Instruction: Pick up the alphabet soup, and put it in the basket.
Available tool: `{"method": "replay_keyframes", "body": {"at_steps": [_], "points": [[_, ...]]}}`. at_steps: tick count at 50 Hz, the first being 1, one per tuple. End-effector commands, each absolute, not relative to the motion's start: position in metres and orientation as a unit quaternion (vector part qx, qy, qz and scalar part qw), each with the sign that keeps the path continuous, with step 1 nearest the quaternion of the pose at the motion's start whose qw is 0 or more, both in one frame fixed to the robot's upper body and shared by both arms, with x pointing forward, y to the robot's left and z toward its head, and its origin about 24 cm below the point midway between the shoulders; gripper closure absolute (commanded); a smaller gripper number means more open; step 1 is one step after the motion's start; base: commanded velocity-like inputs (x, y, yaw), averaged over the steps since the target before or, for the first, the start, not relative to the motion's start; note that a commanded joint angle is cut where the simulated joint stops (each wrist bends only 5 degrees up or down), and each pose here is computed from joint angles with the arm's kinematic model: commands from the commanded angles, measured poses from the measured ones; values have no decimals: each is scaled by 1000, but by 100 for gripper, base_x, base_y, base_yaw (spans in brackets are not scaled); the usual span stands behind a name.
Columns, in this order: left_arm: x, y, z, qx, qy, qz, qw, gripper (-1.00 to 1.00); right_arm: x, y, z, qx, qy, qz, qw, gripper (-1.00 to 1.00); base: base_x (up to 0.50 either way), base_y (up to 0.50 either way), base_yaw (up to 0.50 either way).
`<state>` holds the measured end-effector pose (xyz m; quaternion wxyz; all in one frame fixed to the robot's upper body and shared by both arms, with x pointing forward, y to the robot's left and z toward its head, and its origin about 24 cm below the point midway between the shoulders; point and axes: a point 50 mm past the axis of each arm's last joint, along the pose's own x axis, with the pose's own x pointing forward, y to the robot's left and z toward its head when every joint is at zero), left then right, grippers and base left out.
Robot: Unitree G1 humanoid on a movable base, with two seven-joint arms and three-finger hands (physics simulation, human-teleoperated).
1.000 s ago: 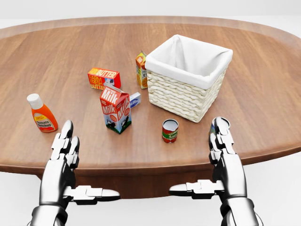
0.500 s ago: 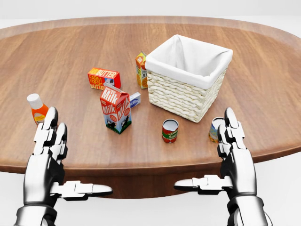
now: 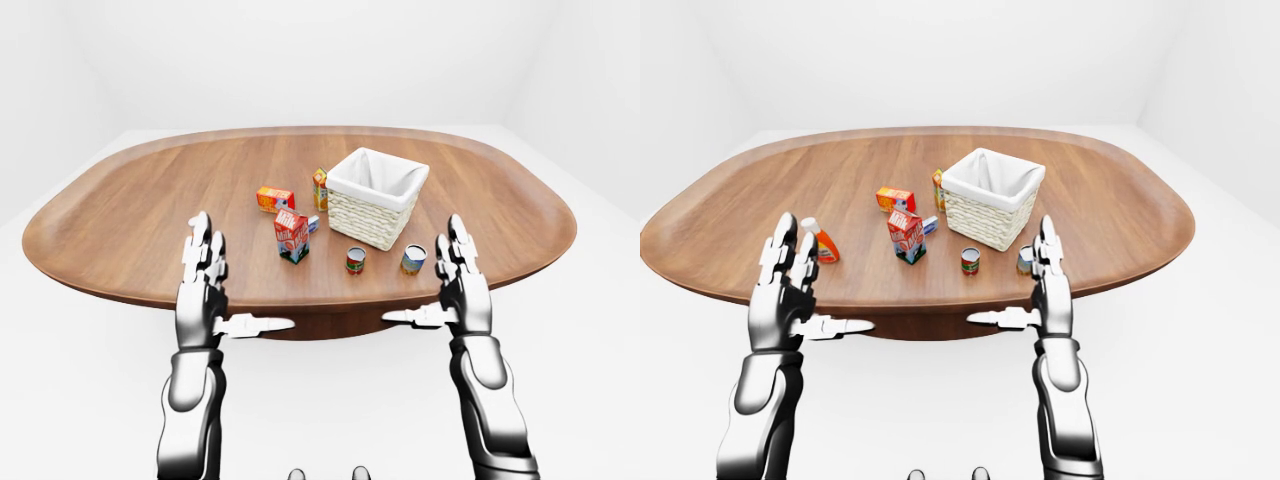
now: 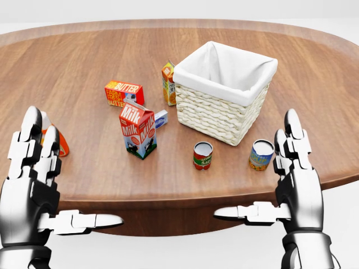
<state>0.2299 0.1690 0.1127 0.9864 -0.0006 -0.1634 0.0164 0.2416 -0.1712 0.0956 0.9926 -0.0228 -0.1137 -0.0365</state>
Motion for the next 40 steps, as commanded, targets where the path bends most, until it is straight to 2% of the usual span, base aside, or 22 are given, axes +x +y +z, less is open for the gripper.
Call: {"method": "replay_keyframes", "body": {"at_steps": [1,26,40], "points": [[226,171,122,-13,-180,20,983,-100,237,-173,107,-25,-136,-42,989,-100,0,0,0],[223,172,127,-18,-188,20,982,-100,235,-173,111,-27,-142,-43,989,-100,0,0,0],[222,171,126,-10,-190,14,982,-100,236,-171,106,-36,-138,-39,989,-100,0,-23,0]]}}
